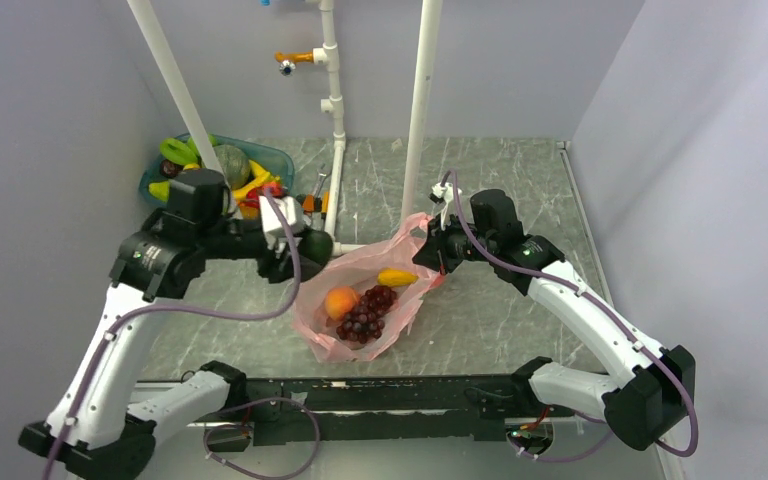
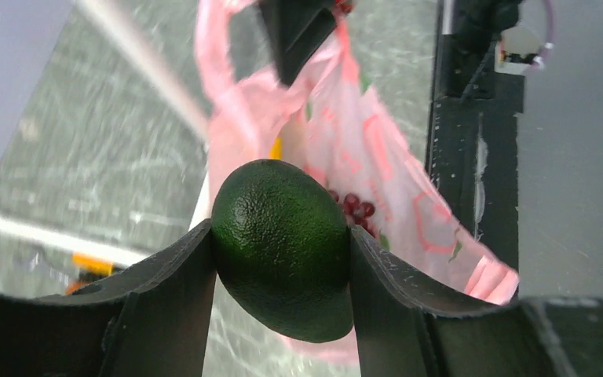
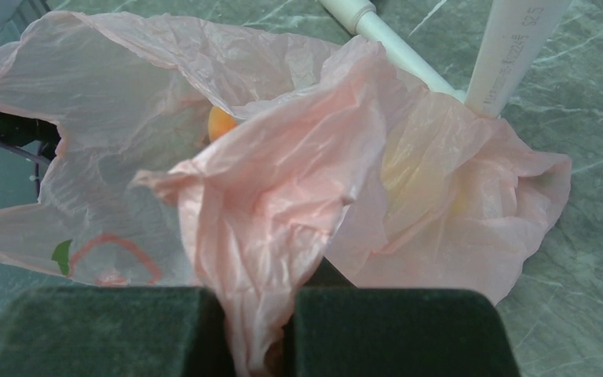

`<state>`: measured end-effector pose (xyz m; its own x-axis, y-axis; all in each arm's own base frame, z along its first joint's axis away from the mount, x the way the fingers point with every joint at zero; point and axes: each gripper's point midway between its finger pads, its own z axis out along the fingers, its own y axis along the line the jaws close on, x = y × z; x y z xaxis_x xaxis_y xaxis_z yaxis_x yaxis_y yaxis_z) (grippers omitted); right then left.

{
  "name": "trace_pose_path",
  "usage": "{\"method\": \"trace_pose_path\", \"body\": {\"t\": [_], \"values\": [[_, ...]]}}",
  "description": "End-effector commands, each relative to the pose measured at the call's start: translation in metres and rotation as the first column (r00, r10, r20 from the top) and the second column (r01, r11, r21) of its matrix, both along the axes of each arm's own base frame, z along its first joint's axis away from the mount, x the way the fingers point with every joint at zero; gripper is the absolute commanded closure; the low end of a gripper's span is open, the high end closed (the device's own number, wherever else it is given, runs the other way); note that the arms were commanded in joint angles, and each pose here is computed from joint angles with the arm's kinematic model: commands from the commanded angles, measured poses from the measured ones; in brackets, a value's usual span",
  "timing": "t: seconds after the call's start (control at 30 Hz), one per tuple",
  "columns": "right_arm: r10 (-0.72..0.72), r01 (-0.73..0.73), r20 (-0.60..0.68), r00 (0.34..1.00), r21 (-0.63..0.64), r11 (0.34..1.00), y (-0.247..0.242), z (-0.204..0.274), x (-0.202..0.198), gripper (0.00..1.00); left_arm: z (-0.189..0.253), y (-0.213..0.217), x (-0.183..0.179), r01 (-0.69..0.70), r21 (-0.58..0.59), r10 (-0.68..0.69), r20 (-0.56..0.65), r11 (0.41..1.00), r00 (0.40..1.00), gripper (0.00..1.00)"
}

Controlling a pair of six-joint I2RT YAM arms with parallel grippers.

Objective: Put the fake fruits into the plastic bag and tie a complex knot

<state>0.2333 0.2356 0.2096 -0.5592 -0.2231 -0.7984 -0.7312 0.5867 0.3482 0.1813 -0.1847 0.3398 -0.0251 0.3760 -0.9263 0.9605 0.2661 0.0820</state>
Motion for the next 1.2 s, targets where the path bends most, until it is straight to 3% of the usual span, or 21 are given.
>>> {"method": "trace_pose_path", "body": {"t": [0.0, 0.1, 0.23, 0.47, 0.6, 0.7, 0.73, 0.83, 0.93, 1.17], "values": [[0.007, -0.010, 0.060, 0.998, 0.058, 0.998, 0.007, 0.024, 0.005, 1.00, 0.007, -0.060, 0.001, 0.157, 0.006, -0.156, 0.155, 0.988, 0.976, 0.72], [0.003, -0.007, 0.070, 0.998, 0.066, 0.998, 0.007, 0.028, 0.006, 1.00, -0.027, -0.092, -0.007, 0.261, 0.133, -0.287, 0.241, 0.956, 0.927, 0.72], [0.000, -0.006, 0.073, 0.997, 0.088, 0.996, 0.008, 0.035, 0.005, 1.00, -0.063, -0.118, -0.007, 0.320, 0.203, -0.371, 0.304, 0.925, 0.877, 0.71], [-0.007, 0.000, 0.065, 0.998, 0.105, 0.995, 0.004, 0.040, -0.005, 1.00, -0.136, -0.132, 0.037, 0.204, 0.348, -0.317, 0.310, 0.915, 0.896, 0.64], [0.004, -0.009, 0.050, 0.999, 0.103, 0.995, 0.003, 0.035, -0.011, 1.00, -0.150, -0.133, 0.060, 0.116, 0.386, -0.254, 0.328, 0.915, 0.910, 0.36], [0.010, -0.015, 0.050, 0.999, 0.106, 0.994, 0.003, 0.035, -0.012, 1.00, -0.143, -0.129, 0.063, 0.085, 0.392, -0.218, 0.309, 0.916, 0.926, 0.06], [0.011, -0.016, 0.052, 0.999, 0.105, 0.994, 0.003, 0.035, -0.012, 1.00, -0.135, -0.125, 0.059, 0.092, 0.376, -0.216, 0.302, 0.922, 0.928, 0.01], [0.010, -0.016, 0.062, 0.998, 0.102, 0.995, 0.002, 0.036, -0.012, 1.00, -0.098, -0.103, 0.028, 0.244, 0.277, -0.307, 0.212, 0.929, 0.928, 0.01], [0.006, -0.013, 0.072, 0.997, 0.098, 0.995, 0.000, 0.037, -0.012, 1.00, -0.060, -0.075, -0.022, 0.411, 0.181, -0.428, 0.064, 0.893, 0.901, 0.01], [0.018, -0.026, 0.077, 0.997, 0.108, 0.994, 0.003, 0.038, -0.012, 1.00, -0.043, -0.028, -0.088, 0.528, 0.184, -0.520, -0.092, 0.829, 0.849, 0.01]]}}
